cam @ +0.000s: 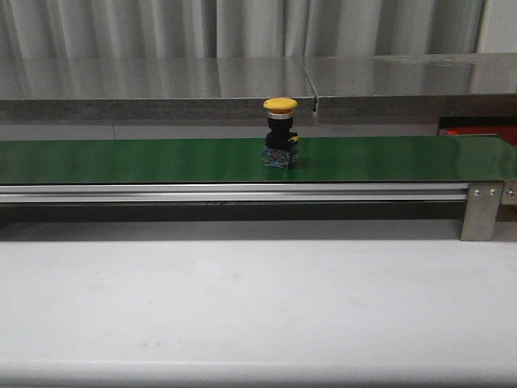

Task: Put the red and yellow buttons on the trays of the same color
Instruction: 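Move the right gripper back to the yellow button on the belt, then grasp the yellow button with the right gripper and place it in the yellow tray, then open the right gripper and withdraw it from the trays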

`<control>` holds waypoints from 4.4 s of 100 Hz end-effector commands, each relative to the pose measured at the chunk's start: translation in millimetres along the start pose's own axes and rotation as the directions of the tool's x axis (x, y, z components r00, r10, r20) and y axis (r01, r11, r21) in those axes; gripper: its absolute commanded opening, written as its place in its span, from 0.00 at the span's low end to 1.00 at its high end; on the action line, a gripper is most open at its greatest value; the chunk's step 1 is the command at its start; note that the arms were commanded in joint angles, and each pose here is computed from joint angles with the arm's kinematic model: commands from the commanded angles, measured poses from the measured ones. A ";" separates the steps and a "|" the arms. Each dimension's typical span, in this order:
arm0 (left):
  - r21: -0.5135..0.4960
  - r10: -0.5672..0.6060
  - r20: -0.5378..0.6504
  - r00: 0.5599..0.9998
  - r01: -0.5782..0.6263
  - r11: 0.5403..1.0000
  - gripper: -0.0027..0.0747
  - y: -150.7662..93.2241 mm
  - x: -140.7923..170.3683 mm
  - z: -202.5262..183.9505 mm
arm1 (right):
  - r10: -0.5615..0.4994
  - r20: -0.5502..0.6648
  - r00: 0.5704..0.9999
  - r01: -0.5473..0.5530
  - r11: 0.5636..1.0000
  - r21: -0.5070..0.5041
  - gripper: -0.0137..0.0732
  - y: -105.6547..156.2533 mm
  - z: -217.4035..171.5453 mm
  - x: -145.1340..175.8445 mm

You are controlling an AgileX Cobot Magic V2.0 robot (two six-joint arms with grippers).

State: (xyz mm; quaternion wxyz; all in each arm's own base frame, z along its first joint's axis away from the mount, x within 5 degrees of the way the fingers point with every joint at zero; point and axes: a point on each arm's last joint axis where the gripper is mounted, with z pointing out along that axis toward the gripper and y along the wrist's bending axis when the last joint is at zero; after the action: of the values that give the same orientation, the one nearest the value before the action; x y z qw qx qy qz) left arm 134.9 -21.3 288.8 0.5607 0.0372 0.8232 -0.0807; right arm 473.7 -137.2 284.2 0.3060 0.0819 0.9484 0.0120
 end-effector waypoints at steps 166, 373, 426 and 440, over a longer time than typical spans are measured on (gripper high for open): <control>-0.006 -0.008 0.103 0.995 0.009 1.000 0.01 -0.3 -15.3 -3.3 | -0.382 0.160 0.910 0.414 0.848 -0.331 0.81 209.0 -49.3 80.2; -0.006 -0.008 0.103 0.995 0.009 1.000 0.01 -0.3 -15.3 -3.3 | 0.135 -0.001 0.991 -0.134 0.990 0.043 0.85 -11.8 -33.8 141.8; -0.006 -0.008 0.103 0.995 0.009 1.000 0.01 -0.3 -15.3 -3.3 | -0.021 0.393 0.919 0.041 0.998 -0.042 0.85 62.8 -187.6 129.7; -0.006 -0.008 0.103 0.995 0.009 1.000 0.01 -0.3 -15.3 -3.3 | -0.055 0.430 0.901 0.096 0.993 -0.074 0.85 80.2 -211.1 155.1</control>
State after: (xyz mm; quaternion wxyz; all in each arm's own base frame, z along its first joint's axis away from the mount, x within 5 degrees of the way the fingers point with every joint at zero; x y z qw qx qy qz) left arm 134.9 -21.2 288.4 0.5608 0.0370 0.8232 -0.0805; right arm 259.9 -37.8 350.9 0.4602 0.0434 0.8864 0.0255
